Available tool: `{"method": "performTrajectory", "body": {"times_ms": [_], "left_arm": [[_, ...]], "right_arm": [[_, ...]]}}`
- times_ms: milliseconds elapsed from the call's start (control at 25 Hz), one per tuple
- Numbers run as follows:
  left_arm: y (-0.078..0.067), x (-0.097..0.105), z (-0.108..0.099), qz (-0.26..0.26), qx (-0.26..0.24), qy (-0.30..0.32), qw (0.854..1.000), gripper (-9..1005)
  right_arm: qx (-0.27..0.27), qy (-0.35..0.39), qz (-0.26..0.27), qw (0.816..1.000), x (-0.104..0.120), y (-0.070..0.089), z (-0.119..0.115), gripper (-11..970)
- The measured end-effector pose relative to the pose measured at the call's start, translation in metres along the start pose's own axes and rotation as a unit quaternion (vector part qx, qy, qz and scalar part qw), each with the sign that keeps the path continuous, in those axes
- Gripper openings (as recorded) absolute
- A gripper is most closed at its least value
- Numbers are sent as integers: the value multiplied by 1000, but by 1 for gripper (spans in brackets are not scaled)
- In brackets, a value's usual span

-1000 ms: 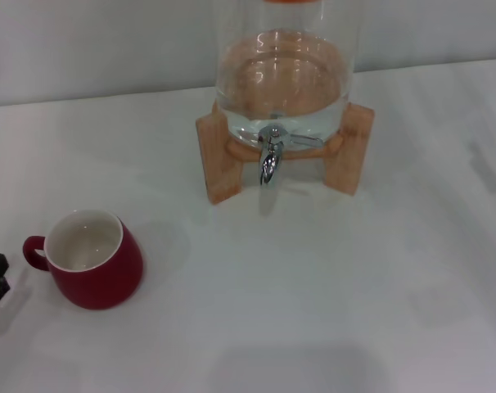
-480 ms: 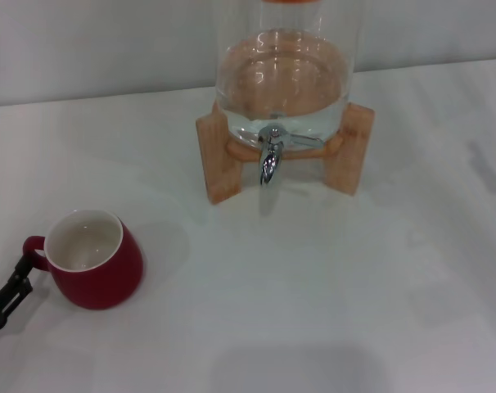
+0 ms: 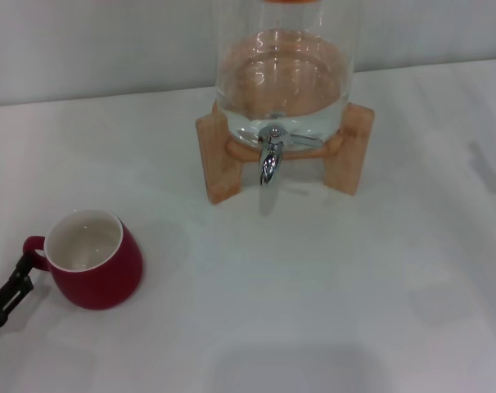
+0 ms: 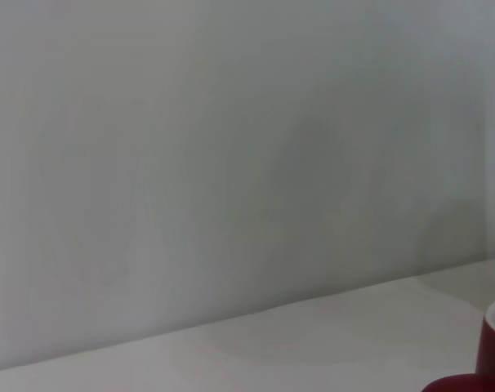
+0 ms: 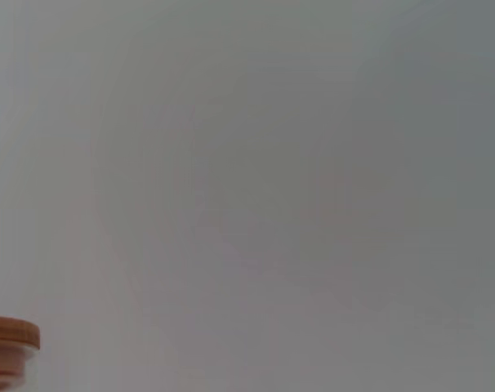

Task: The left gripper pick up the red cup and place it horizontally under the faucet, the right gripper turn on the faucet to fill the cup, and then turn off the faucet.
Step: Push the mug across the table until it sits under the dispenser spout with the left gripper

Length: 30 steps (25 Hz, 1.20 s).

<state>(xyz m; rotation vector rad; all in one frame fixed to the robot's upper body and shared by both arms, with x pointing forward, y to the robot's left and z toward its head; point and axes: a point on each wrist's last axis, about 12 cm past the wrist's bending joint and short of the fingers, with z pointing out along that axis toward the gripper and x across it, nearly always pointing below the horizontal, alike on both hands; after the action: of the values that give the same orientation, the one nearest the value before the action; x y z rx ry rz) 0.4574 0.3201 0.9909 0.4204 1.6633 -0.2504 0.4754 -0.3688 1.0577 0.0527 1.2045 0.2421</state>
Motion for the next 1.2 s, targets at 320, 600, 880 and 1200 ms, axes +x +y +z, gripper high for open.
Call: {"method": "performTrajectory", "body": {"times_ms": [320,600,880,1200], "left_arm": [[3,-1,2,4,1,2,1000,874],[2,-1,6,10,12,12,1000,874],[2,-1,8,12,12,16,1000,874],[4,-2,10,15,14,15,1000,874]], "right_arm": [[-2,1,0,1000,0,0,0,798],[-5,4,1,1000,1,1,0,798],[-5,4,1,1000,1,1,0,797],[-5,4,1,1000,1,1,0,797]]}}
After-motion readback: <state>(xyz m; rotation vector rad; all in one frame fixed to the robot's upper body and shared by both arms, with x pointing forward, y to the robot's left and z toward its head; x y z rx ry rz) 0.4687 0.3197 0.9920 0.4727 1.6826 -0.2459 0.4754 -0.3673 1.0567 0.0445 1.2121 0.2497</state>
